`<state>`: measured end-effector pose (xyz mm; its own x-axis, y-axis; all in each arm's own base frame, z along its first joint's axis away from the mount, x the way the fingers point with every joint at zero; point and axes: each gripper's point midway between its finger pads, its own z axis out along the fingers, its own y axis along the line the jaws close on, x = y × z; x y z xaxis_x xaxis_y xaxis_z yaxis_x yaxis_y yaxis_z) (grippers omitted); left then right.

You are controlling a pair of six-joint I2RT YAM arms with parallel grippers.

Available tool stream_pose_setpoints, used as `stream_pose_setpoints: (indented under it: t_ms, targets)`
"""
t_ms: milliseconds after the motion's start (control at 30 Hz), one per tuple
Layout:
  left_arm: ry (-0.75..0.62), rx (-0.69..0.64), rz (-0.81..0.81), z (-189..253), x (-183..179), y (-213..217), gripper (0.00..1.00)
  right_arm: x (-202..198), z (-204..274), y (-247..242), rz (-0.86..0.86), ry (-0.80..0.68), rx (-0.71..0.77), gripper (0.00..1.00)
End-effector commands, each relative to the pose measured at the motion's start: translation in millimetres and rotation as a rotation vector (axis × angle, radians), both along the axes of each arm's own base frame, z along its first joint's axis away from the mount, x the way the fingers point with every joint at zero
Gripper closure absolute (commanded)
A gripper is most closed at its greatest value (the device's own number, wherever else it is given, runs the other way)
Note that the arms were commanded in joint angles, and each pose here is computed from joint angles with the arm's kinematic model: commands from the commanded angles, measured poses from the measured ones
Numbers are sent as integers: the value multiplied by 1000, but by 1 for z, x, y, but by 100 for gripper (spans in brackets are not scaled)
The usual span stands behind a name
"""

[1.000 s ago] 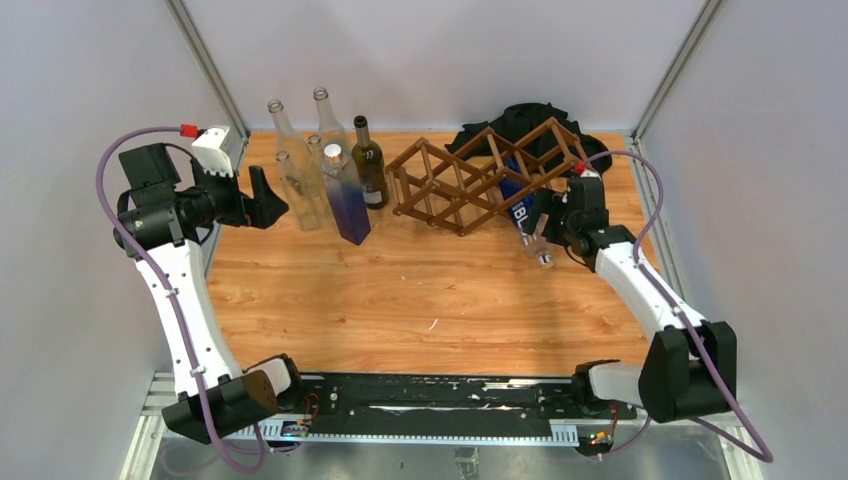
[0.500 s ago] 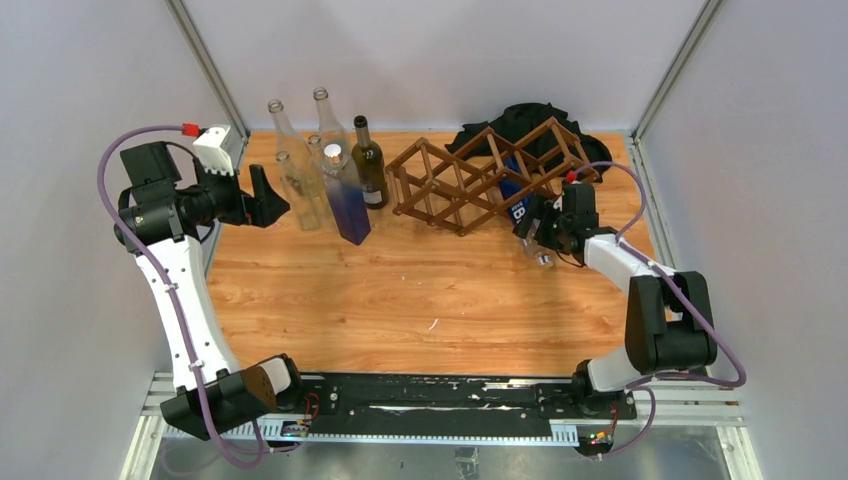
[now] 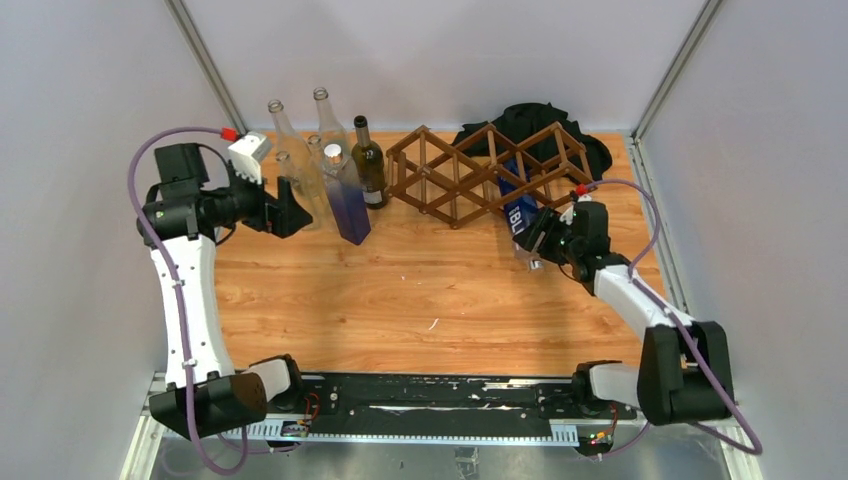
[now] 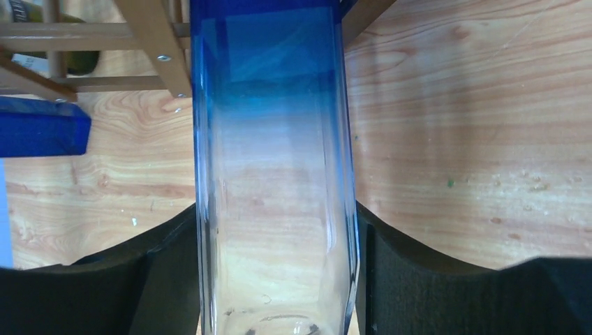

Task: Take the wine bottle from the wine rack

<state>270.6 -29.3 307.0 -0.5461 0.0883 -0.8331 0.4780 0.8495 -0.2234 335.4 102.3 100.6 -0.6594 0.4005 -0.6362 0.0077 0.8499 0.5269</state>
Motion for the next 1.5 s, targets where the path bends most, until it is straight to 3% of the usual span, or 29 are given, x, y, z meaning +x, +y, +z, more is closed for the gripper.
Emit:
stream_pose_setpoints:
  t_ms: [0,400,600,900,1267,1467]
  targets:
    - [-31,46,-116,0,-7,-25,0,-18,21,2,13,-55,29,100]
    - [-67,161,-440,-18,-19,-88,0,-109,44,11,23,-63,154,100]
    - [-84,306,-558,-33,-26,-110,0,-147,58,9,-22,-40,225,100]
    - [-160,396,-754,-44,-42,-135,0,-189,83,6,-8,28,224,100]
    - [-417,438,-978,-22,-74,-156,0,-209,113,46,219,110,404,100]
    - [-476,466,-1117,-38,-99,-171,0,-204,142,62,308,103,438,100]
